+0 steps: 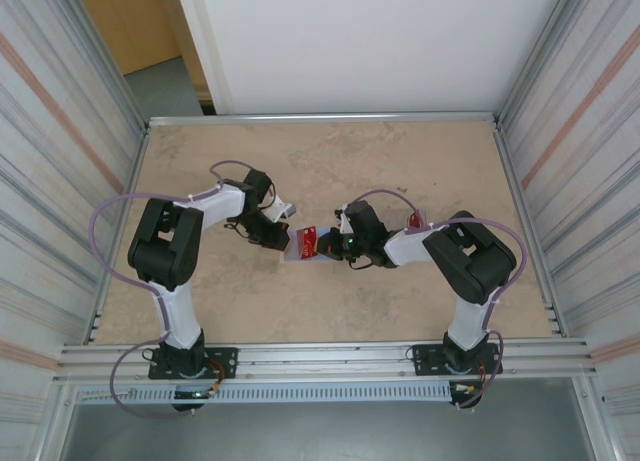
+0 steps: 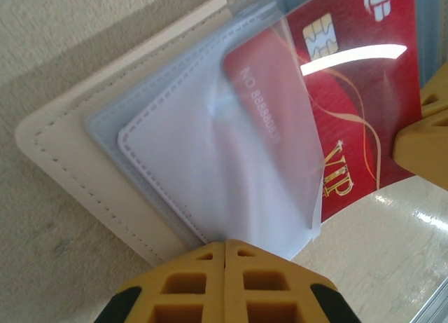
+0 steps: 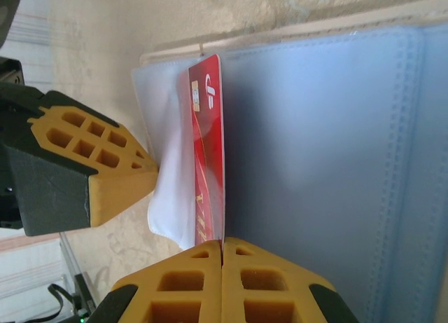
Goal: Put the credit cards into the card holder
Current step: Insert the credit card into the card slot.
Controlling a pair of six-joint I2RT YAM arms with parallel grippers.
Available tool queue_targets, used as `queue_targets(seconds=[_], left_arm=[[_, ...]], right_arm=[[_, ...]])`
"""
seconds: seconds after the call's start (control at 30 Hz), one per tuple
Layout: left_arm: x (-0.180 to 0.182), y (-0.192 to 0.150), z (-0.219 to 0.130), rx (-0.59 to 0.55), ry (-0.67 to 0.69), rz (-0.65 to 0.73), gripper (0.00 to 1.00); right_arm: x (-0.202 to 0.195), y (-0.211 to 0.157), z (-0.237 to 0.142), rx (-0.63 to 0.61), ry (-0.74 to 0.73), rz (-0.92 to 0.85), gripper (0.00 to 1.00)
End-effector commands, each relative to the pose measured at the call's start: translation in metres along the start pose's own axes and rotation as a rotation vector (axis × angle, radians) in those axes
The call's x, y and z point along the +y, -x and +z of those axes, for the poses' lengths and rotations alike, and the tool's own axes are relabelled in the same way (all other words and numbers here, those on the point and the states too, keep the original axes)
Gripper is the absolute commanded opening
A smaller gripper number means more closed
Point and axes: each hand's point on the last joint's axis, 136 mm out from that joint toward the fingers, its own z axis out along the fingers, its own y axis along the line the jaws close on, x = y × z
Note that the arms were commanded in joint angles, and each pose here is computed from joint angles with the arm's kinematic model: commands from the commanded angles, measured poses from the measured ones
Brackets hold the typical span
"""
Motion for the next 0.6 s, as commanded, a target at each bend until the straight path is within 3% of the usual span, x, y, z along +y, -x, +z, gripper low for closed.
queue_targets(seconds=[0.0, 0.43, 0.57], left_arm=[[0.007, -0.004, 0.003, 0.027, 0.027, 0.007, 0.0], [0.008, -0.002, 0.0, 0.023, 0.037, 0.01, 0.0], [0.009, 0.0, -0.005, 0.01, 0.049, 0.016, 0.0]], right_arm=[[-0.02, 0.003, 0.0, -0.037, -0.067, 0.042, 0.0], [-0.012, -0.019, 0.016, 0.085, -0.057, 0.023, 0.01], [-0.012, -0.02, 0.015, 0.095, -0.077, 0.023, 0.11]])
